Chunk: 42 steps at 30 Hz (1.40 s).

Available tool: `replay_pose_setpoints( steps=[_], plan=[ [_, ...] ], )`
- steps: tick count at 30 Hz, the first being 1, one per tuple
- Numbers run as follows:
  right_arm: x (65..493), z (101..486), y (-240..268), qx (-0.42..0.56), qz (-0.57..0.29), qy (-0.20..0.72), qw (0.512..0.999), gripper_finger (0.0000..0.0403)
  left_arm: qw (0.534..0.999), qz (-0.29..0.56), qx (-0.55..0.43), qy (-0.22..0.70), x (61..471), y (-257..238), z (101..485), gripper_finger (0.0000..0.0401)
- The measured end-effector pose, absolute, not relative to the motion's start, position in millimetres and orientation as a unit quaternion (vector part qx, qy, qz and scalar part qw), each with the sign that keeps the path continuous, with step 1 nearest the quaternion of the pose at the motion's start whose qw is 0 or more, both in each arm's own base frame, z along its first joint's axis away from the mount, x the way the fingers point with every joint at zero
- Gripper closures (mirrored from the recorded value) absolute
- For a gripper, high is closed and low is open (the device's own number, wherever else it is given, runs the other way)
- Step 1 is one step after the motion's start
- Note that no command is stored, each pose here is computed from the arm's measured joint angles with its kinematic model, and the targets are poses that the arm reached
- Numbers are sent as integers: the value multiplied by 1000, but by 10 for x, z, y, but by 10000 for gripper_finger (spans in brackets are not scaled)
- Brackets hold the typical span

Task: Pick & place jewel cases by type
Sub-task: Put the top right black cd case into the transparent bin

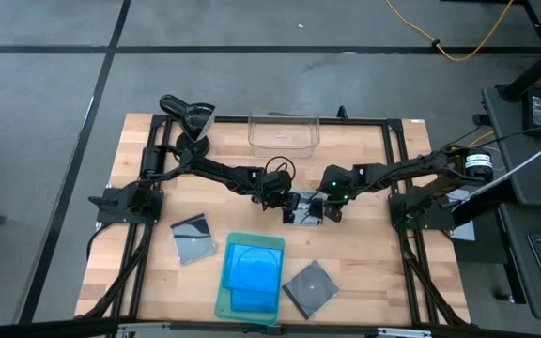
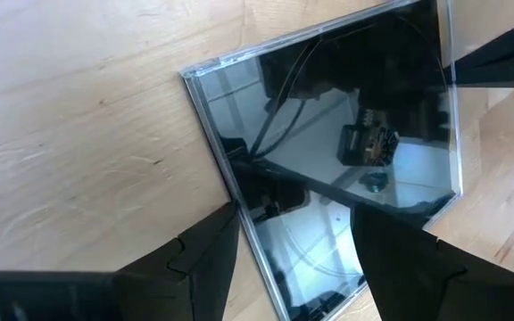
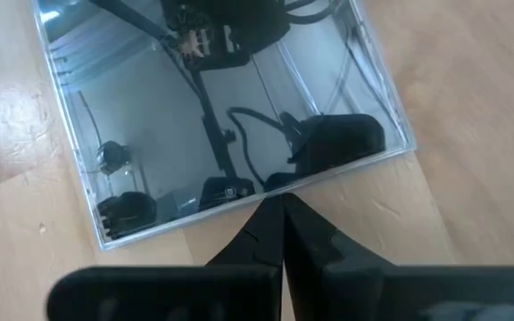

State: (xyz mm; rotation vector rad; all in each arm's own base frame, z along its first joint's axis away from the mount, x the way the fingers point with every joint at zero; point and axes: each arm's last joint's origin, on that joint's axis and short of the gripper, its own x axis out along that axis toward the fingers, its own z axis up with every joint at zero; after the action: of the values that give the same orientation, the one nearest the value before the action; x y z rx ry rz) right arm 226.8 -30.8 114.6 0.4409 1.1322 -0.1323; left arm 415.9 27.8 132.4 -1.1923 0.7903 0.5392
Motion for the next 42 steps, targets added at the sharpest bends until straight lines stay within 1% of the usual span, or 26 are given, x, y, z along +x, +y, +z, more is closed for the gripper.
replay_pose_setpoints(
  steps=[12,27,30,38,40,42],
  plan=[
    [2271,1143,-309,198,-55,529,823,399,737,232,-525,357,4171,288,1334,194],
    [2272,1142,-318,190,-47,527,827,399,750,239,-509,349,4169,297,1364,194],
    [2272,1143,-319,190,-48,527,827,399,760,247,-496,340,4170,323,1382,194],
    [2262,1136,-317,188,-49,534,823,399,785,248,-478,307,4150,367,1601,194],
    [2262,1136,-317,188,-49,534,823,399,796,244,-476,283,4155,389,1712,194],
    [2260,1135,-317,186,-47,535,823,399,815,237,-473,238,4185,422,1869,194]
  ],
)
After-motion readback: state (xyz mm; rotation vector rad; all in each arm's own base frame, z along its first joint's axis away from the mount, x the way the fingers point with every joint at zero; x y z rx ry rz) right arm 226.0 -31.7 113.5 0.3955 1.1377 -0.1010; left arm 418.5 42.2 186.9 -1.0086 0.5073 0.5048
